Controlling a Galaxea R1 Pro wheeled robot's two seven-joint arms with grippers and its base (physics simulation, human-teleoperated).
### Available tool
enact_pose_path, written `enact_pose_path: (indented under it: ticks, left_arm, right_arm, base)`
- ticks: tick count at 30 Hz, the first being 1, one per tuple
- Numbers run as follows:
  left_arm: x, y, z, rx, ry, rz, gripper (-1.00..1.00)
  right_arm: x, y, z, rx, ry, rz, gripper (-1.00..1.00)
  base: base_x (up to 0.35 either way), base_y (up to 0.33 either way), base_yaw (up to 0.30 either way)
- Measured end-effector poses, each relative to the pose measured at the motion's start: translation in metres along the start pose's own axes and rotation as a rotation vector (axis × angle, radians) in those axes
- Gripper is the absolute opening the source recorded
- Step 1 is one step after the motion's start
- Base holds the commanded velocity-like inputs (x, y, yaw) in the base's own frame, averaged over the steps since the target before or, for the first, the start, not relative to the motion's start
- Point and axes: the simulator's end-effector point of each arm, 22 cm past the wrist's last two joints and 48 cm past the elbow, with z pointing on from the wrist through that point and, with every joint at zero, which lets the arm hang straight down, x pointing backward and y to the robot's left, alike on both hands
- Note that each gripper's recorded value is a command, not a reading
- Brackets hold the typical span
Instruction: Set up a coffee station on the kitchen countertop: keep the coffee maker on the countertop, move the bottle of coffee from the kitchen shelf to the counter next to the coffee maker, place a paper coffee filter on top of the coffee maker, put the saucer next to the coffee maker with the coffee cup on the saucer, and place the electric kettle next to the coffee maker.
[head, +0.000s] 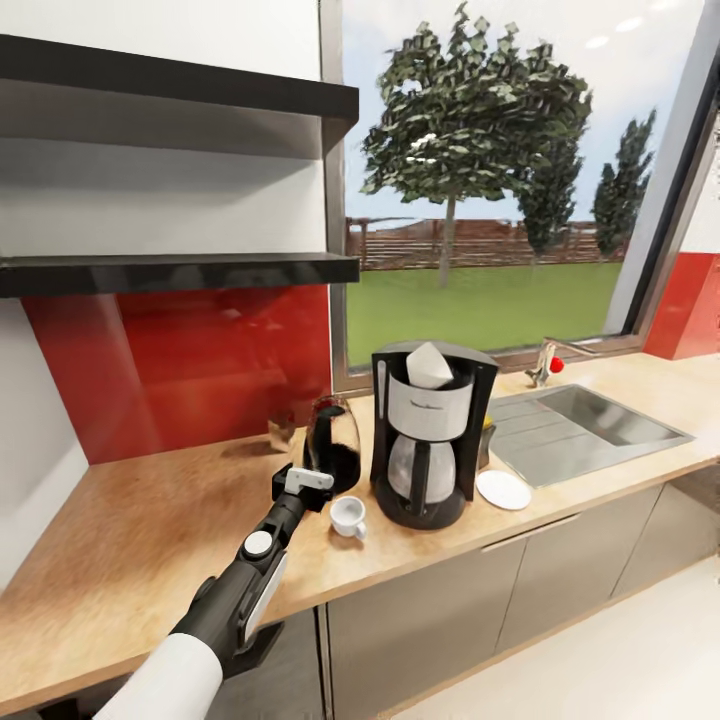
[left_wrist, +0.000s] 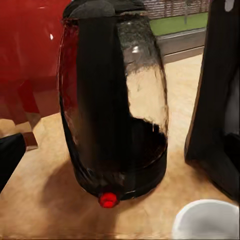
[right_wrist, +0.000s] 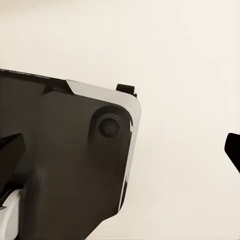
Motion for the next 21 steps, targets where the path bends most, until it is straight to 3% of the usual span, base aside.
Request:
enact_pose_path:
  ticks: [12,21]
  left_arm:
    - [-0.0017,0.0019,-0.0002,-0.003,-0.005,-0.001,1.00]
    - [-0.0064,0.0078,-0.0013,-0.011,-0.020,0.004,1.00]
  right_arm:
    - [-0.0009,-0.0002,-0.0001,0.000,-0.002,0.000,1.00]
    - [-0.0028,-0.0004,-0.0003,0.001,-0.007,0.000,1.00]
  base:
    - [-0.305,0.000,0.000]
    - [-0.058,0.000,0.018]
